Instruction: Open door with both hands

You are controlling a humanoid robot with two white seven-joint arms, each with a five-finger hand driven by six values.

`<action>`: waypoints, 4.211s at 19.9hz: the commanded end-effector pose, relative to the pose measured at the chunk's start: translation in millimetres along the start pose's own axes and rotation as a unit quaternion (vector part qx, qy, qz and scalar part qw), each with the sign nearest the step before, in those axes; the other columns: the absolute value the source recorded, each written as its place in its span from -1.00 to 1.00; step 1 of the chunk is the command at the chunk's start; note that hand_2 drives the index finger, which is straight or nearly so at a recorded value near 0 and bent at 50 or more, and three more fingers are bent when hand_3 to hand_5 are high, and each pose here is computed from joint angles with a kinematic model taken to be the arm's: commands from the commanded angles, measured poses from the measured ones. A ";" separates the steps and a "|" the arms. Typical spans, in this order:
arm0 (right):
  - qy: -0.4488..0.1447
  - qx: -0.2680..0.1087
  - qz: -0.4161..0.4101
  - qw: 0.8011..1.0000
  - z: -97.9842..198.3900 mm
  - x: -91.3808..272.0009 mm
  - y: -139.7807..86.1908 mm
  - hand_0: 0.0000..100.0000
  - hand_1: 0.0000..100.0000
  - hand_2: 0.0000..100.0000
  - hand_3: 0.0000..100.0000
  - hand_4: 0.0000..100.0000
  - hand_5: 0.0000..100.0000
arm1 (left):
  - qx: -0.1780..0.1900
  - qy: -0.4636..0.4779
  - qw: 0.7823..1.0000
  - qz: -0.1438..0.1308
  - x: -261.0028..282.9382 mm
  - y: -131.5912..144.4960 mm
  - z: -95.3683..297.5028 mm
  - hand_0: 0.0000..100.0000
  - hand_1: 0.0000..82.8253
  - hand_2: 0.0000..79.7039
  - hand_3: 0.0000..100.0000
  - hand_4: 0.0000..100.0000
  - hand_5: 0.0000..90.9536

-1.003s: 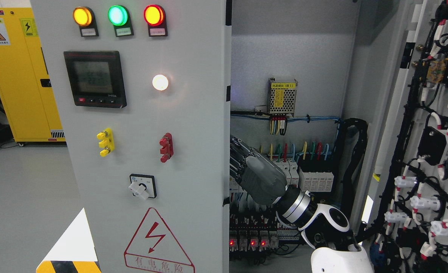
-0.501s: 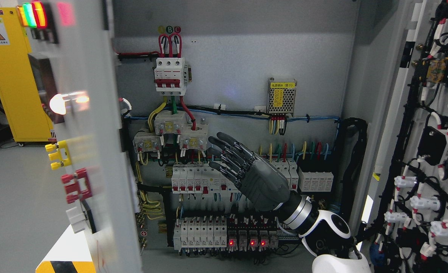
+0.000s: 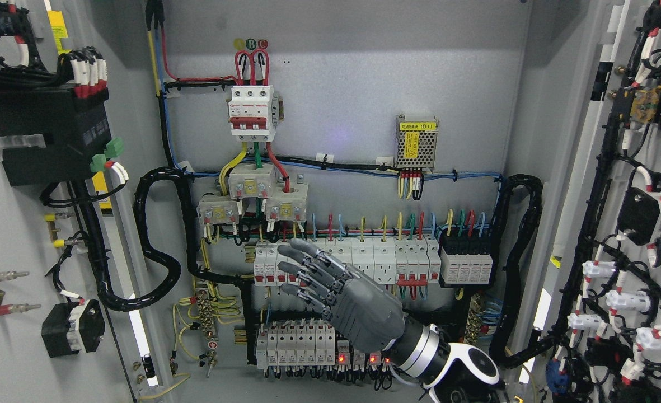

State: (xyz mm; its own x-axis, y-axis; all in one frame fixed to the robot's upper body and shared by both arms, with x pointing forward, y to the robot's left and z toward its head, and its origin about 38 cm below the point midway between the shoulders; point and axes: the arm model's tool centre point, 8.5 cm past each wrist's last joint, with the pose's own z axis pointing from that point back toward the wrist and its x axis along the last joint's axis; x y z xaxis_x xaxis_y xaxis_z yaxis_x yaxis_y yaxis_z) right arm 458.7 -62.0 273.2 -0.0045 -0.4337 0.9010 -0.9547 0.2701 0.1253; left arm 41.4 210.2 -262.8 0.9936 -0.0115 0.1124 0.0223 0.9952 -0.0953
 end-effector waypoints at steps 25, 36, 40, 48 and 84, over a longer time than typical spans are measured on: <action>0.164 0.186 0.006 0.969 -81.8 -120.0 157.0 -1.00 0.00 -0.92 -1.00 -1.00 -1.00 | -0.005 -0.009 1.000 -0.001 6.1 -3.6 -0.9 -0.76 0.34 -1.00 -1.00 -1.00 -1.00; 0.164 0.181 -0.002 0.970 -105.0 -112.4 167.4 -1.00 0.00 -0.92 -1.00 -1.00 -1.00 | -0.005 -0.009 1.000 -0.001 6.1 -3.6 -0.9 -0.76 0.34 -1.00 -1.00 -1.00 -1.00; 0.165 0.190 0.003 0.968 -107.2 -111.1 171.4 -1.00 0.00 -0.92 -1.00 -1.00 -1.00 | -0.004 -0.009 1.000 -0.001 6.0 -2.6 -0.8 -0.76 0.34 -1.00 -1.00 -1.00 -1.00; 0.170 0.187 -0.030 0.967 -117.9 -113.9 183.5 -1.00 0.00 -0.92 -1.00 -1.00 -1.00 | -0.003 -0.008 1.000 -0.001 5.9 -1.6 -0.7 -0.76 0.34 -1.00 -1.00 -1.00 -1.00; 0.079 -0.113 0.071 0.988 78.8 -95.2 102.2 -1.00 0.00 -0.92 -1.00 -1.00 -1.00 | -0.103 -0.337 0.935 -0.048 167.8 -4.4 67.5 -0.76 0.34 -1.00 -1.00 -1.00 -1.00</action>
State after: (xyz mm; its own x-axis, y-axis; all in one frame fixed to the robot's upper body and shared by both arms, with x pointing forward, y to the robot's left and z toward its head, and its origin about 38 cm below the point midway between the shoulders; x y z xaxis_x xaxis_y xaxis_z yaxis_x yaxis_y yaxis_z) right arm 343.1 19.9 170.0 0.0417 -0.2491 0.9676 -0.9366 0.3276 0.1247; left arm 89.4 202.9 -250.7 0.9253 0.0267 0.3783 0.0483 0.9811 -0.1874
